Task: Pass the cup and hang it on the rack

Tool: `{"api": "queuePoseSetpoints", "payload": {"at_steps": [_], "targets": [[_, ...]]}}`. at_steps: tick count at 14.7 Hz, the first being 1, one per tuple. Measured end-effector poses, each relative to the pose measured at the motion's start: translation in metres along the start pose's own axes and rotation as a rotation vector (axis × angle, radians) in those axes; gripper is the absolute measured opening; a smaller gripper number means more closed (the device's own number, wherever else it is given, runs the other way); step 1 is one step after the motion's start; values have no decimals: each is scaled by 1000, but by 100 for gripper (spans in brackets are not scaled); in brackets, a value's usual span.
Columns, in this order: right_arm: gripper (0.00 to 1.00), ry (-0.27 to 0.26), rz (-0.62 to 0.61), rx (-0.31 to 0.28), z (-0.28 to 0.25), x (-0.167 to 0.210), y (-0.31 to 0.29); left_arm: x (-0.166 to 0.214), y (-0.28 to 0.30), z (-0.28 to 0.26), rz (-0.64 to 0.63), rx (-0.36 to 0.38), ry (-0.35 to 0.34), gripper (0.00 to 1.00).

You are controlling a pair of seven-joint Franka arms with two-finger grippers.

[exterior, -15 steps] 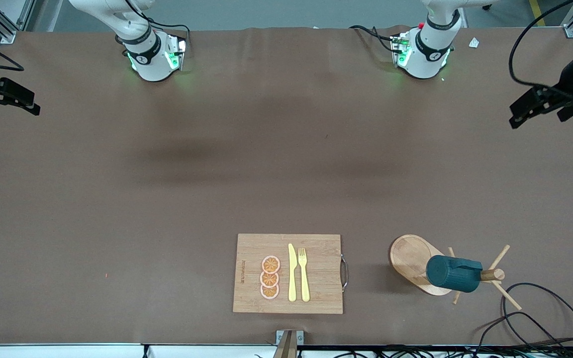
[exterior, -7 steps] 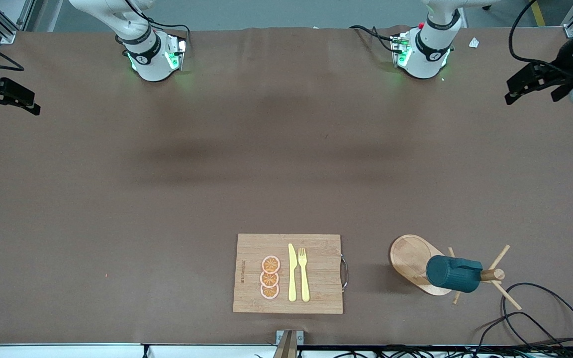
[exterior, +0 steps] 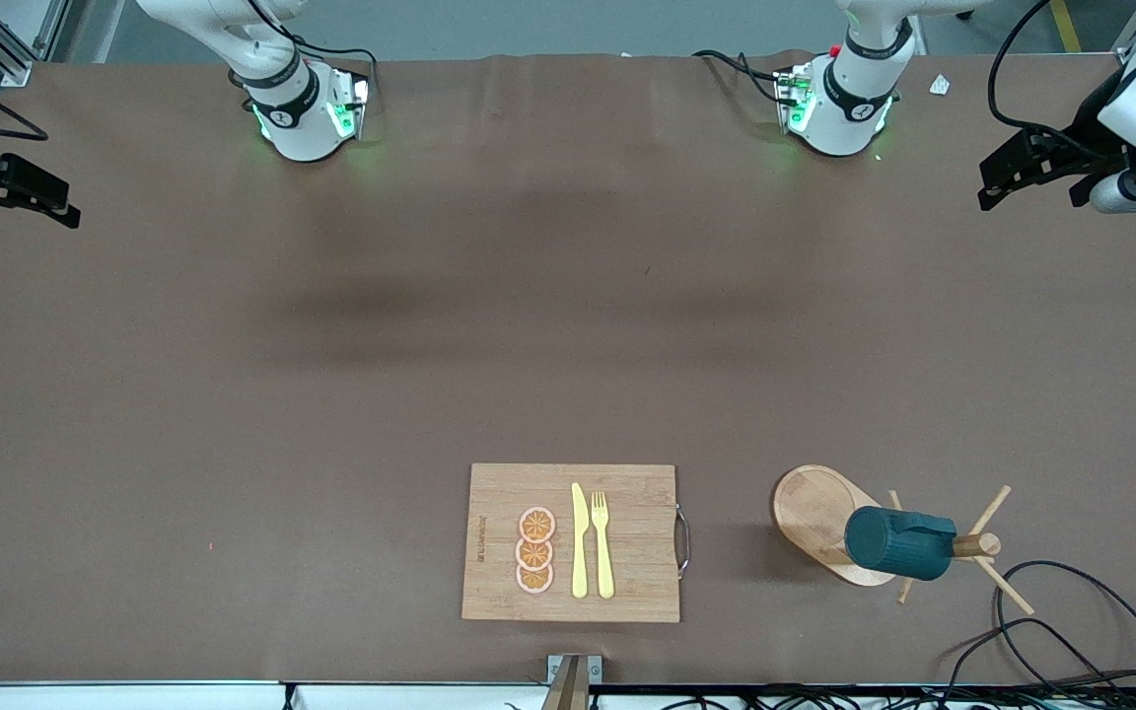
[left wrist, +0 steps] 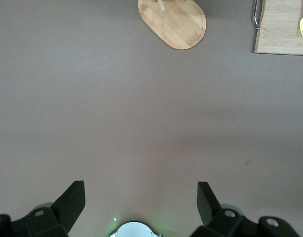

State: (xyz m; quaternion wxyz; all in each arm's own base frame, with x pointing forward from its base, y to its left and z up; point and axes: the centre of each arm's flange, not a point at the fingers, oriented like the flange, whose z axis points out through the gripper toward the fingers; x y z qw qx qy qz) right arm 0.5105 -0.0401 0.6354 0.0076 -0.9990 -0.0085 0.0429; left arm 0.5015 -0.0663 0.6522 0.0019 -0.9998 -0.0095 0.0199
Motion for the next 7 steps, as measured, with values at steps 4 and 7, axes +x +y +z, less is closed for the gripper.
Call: {"api": "queuePoseSetpoints", "payload": {"at_steps": [4, 7], "targets": [[100, -1, 0, 0, 0, 0, 0, 2, -3, -6, -2, -3, 14, 100], [100, -1, 0, 0, 0, 0, 0, 2, -1, -8, 2, -3, 18, 100]]}}
